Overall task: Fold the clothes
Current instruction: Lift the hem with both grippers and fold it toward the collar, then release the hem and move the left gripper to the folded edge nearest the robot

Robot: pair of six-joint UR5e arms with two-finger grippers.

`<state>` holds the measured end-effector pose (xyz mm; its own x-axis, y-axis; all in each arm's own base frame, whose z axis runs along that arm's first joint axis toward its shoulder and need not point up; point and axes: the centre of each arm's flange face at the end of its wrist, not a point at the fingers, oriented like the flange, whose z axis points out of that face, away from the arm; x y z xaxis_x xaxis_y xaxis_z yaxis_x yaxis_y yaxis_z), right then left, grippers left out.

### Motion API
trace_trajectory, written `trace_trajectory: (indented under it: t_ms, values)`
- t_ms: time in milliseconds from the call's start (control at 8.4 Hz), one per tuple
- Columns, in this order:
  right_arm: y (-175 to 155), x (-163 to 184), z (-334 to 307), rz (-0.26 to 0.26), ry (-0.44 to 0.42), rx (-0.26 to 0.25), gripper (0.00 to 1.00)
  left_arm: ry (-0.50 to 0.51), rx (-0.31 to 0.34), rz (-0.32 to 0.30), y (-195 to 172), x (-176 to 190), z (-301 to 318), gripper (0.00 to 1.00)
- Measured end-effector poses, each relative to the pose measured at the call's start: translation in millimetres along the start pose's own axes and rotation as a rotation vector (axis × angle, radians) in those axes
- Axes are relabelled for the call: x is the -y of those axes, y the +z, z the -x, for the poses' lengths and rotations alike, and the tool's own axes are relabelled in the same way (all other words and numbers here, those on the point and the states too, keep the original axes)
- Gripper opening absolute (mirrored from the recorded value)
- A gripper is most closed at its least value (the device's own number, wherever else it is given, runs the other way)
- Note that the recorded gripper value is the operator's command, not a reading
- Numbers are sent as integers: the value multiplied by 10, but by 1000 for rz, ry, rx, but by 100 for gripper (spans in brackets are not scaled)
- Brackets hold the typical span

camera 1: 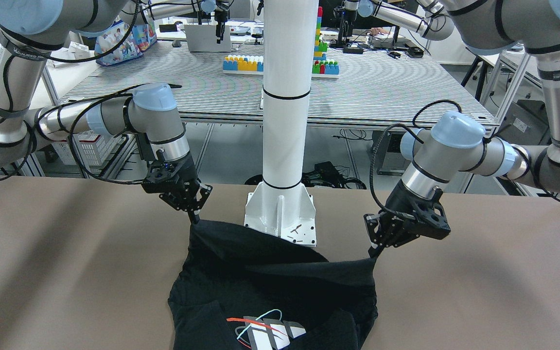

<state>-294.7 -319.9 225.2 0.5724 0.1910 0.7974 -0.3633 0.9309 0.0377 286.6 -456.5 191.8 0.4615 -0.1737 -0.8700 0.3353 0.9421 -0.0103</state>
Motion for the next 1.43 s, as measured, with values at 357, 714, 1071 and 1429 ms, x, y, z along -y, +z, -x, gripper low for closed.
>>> trace_trajectory:
  t_ms: [357, 714, 1071, 1429]
  values:
    - [331, 503, -119, -43, -30, -79, 0, -20, 63, -43, 492, 445, -328, 0]
    - [836, 935, -31, -64, -32, -158, 0, -34, 147, -69, 1178, 833, -556, 0]
    - [1544, 1238, 152, -63, -33, -206, 0, -14, 194, -96, 1914, 891, -429, 0]
    - [2181, 1372, 65, -73, -51, -163, 94, 24, 194, -89, 2159, 786, -386, 99]
